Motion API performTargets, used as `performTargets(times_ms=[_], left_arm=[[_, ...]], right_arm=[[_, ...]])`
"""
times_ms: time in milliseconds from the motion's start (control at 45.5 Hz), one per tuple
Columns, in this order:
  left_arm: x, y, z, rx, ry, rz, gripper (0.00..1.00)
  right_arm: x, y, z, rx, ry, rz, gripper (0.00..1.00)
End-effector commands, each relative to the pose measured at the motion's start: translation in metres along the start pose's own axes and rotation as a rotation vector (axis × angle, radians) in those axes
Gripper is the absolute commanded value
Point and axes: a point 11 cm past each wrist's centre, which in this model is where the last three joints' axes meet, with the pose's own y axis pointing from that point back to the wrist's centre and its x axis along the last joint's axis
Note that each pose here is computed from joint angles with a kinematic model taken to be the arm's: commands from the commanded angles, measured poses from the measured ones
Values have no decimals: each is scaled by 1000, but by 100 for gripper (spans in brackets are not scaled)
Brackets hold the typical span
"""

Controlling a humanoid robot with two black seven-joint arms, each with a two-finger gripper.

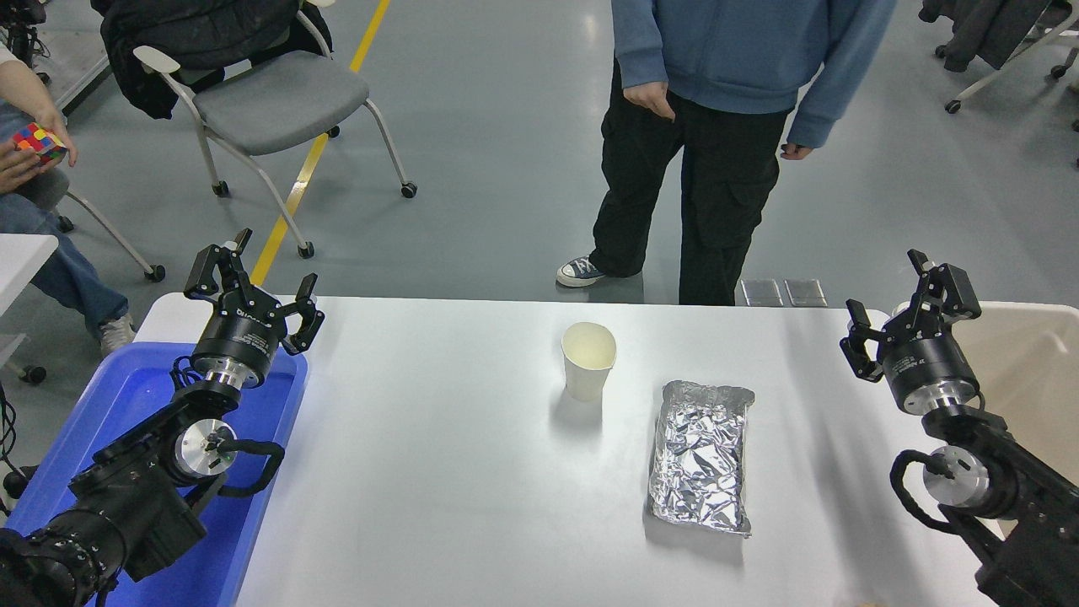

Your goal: Dispose of the paper cup in the dustbin

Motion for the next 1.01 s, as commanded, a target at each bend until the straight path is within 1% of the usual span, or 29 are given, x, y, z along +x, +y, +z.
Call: performTargets(times_ms=[0, 571, 857, 989], left_arm=[[0, 0, 0, -1, 1, 0, 100], [0, 0, 0, 0, 0, 0, 100], [0, 0, 0, 0, 0, 0, 100], [0, 0, 0, 0, 0, 0, 100]], right_arm=[[0, -1, -1, 2, -1, 0, 100], [0, -3, -7, 14, -3, -8, 100], [-8, -1, -6, 15, -19, -36, 100], [-8, -2, -11, 52, -20, -36, 100]])
